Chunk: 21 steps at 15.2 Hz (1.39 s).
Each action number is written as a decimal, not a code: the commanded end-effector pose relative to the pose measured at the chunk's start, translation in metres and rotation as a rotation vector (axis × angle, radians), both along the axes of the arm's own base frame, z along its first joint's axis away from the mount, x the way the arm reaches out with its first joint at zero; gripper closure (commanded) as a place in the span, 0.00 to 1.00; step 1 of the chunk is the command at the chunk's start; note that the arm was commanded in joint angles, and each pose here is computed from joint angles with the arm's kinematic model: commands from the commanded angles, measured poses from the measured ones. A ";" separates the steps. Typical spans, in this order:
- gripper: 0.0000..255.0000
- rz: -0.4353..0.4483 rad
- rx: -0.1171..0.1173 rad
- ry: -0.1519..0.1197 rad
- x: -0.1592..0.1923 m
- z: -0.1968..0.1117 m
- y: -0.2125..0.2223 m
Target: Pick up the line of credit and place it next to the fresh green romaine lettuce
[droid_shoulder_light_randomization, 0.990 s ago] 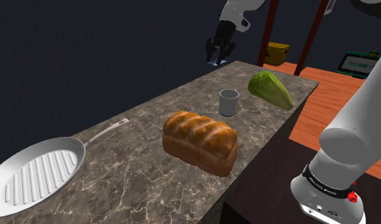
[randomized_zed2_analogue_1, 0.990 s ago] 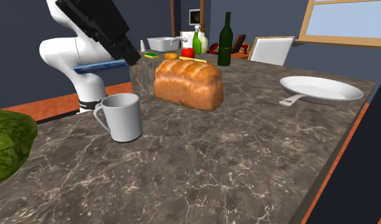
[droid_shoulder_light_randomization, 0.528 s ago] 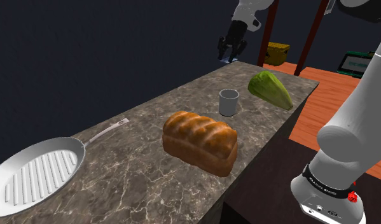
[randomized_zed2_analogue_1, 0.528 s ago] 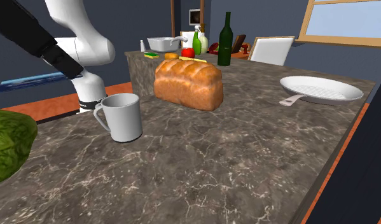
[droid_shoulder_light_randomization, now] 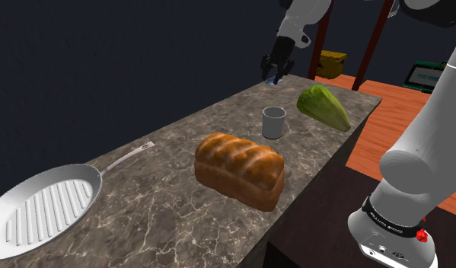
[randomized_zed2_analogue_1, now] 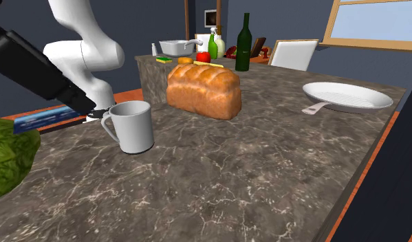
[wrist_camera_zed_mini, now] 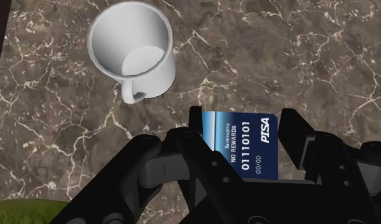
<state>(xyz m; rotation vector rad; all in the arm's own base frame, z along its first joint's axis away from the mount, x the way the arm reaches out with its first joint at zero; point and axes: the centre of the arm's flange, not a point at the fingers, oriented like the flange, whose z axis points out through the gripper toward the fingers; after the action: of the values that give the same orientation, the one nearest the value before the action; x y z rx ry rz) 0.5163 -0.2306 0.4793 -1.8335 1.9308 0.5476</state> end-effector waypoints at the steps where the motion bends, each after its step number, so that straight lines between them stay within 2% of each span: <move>1: 1.00 0.000 0.000 0.000 0.000 -0.012 0.000; 21: 1.00 0.000 0.000 0.000 0.000 -0.117 0.000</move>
<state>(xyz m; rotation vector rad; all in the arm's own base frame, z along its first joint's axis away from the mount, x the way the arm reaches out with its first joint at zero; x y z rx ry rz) 0.5162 -0.2307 0.3674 -1.8337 1.9308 0.5474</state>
